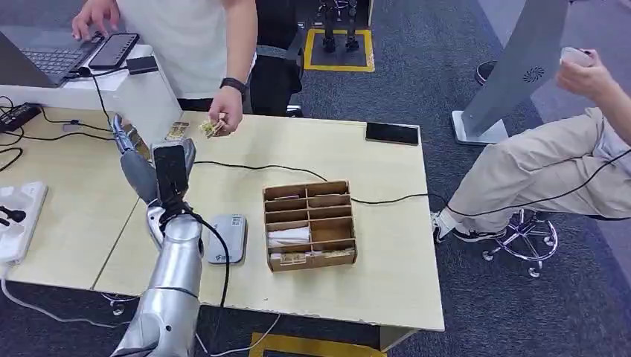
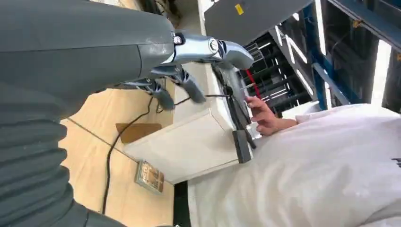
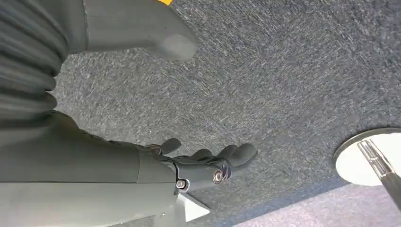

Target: Pass the card to the sensor for recognition and then transmit it.

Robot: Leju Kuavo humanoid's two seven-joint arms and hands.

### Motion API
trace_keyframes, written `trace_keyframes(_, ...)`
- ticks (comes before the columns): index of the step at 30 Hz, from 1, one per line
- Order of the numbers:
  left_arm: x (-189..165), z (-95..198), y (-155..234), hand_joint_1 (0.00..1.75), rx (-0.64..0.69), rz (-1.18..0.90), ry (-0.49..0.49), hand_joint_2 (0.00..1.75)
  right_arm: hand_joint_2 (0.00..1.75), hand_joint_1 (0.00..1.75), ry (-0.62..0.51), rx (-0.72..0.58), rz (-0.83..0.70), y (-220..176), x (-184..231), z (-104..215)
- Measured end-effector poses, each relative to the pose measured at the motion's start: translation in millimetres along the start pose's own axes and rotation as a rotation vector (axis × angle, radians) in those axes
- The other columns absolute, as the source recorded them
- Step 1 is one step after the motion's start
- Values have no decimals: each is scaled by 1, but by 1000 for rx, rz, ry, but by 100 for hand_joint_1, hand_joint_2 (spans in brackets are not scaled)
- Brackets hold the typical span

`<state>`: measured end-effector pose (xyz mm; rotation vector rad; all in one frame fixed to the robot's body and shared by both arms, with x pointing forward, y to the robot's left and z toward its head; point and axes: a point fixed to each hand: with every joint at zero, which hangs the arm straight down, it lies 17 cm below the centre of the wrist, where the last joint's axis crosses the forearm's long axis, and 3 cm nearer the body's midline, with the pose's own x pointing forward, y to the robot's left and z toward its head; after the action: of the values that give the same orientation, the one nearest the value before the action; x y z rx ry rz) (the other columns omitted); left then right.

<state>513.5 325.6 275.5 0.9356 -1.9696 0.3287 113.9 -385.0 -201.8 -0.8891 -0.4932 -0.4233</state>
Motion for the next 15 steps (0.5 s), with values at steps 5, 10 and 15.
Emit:
trace_keyframes(5, 6, 19, 1, 0, 14, 144, 55, 175, 175, 0, 5, -14, 7, -6, -6, -1)
trace_keyframes(10, 31, 34, -6, 0, -22, 194, 16, 175, 175, 0, 23, -28, 7, -11, -14, -1)
trace_keyframes(15, 57, 60, -6, 0, -67, 319, 4, 175, 175, 0, 23, -47, 5, -17, -19, -1)
